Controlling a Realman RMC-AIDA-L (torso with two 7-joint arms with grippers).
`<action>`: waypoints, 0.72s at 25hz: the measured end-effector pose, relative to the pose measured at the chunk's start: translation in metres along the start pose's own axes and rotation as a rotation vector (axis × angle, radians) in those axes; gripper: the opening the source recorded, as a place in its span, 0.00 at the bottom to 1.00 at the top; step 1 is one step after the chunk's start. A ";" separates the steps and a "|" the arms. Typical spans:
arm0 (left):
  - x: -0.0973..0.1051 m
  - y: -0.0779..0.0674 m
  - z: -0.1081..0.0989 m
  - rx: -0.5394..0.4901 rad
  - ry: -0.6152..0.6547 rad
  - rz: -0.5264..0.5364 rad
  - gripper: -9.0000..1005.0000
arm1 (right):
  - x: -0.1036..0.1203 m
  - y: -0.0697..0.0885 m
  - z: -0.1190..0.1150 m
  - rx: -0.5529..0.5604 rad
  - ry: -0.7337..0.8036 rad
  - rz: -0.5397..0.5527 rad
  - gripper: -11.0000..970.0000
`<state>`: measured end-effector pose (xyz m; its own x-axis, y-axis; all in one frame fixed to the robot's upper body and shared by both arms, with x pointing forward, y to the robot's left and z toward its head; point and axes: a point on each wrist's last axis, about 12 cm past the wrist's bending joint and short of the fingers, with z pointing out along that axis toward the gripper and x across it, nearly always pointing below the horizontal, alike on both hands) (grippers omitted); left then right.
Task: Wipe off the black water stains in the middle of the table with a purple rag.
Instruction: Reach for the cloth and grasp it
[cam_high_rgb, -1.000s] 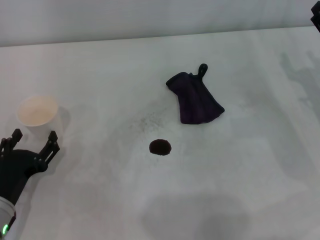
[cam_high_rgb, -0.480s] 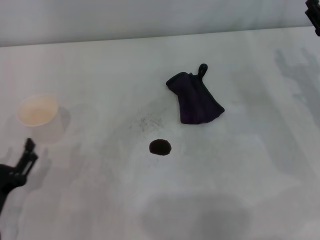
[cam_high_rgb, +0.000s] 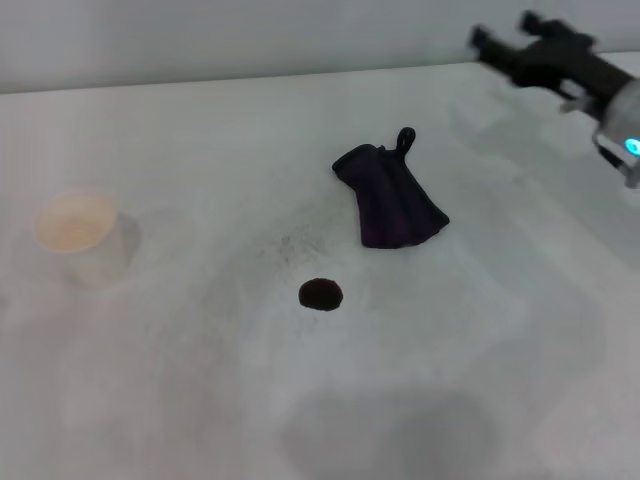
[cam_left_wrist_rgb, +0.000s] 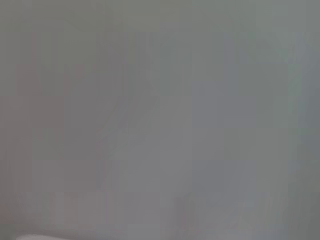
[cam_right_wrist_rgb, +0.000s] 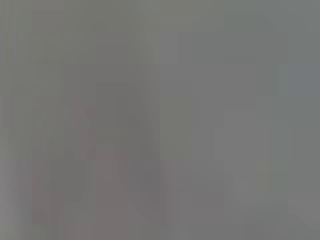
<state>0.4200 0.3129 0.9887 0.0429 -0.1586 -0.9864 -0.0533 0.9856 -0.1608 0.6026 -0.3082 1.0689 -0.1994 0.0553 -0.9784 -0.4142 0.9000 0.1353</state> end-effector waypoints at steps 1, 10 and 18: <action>-0.002 0.003 0.005 -0.015 -0.008 -0.006 0.88 | -0.002 0.003 0.005 -0.017 0.036 -0.024 0.87; -0.010 0.011 0.051 -0.075 0.002 0.006 0.88 | -0.028 0.039 0.037 -0.183 0.313 -0.186 0.87; -0.016 0.017 0.073 -0.092 0.014 0.043 0.88 | -0.051 0.078 0.046 -0.237 0.546 -0.214 0.87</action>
<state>0.4916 0.3366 1.0041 0.0249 -0.1173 -0.9928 -0.1466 0.9819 -0.1197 0.6209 -0.2210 1.1222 -0.4890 -0.4000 -0.7752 -0.6678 0.7434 0.0377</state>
